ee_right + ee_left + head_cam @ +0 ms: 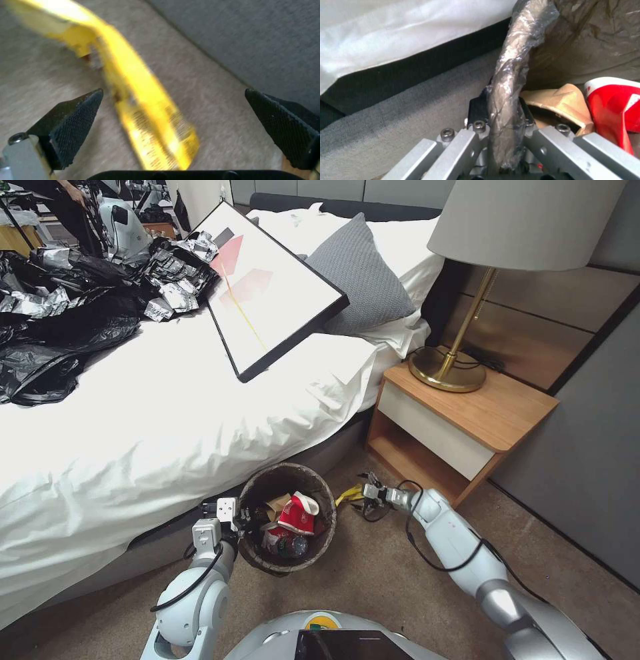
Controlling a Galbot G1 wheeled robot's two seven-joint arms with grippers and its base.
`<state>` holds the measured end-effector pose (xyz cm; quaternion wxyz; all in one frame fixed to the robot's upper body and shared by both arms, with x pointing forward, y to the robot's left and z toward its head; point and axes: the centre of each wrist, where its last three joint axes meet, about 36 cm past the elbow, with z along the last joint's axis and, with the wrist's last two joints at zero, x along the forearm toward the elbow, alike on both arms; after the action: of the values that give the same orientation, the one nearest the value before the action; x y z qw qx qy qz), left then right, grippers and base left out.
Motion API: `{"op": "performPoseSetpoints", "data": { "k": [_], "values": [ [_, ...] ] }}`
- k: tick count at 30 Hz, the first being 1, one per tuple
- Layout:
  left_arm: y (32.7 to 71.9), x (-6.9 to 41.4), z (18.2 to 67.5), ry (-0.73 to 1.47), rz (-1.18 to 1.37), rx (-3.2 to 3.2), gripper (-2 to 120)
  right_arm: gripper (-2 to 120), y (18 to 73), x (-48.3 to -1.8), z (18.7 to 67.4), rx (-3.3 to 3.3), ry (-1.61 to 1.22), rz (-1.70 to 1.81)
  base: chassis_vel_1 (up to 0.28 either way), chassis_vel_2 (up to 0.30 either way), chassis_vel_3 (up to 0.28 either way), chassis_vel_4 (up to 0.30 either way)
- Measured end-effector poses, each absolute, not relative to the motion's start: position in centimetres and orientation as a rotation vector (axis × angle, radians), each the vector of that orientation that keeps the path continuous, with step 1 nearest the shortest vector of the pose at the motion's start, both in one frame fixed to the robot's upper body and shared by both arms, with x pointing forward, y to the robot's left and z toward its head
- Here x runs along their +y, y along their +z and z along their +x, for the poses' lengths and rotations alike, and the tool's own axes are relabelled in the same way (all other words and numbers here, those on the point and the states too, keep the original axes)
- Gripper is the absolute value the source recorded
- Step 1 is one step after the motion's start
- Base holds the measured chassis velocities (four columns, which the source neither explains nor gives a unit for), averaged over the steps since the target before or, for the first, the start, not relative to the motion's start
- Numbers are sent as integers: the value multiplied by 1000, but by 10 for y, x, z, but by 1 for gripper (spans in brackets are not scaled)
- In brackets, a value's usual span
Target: Pick up the trash bin, then pick up the garbage from the floor and place it into the trash bin.
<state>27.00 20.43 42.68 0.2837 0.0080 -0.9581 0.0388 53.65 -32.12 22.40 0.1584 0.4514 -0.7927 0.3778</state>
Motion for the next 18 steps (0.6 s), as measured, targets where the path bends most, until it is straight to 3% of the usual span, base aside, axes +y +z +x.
{"op": "performPoseSetpoints", "data": {
  "k": [13,16,18],
  "values": [
    [423,204,270,103,27,-2556,0,100,220,-298,556,-2269,1072,1302,0,0,0,0],
    [423,204,271,104,27,-2556,0,86,215,-294,552,-2269,1058,1307,0,0,0,0],
    [423,204,271,103,27,-2557,0,84,214,-294,551,-2270,1056,1305,0,0,0,0]
  ]
}}
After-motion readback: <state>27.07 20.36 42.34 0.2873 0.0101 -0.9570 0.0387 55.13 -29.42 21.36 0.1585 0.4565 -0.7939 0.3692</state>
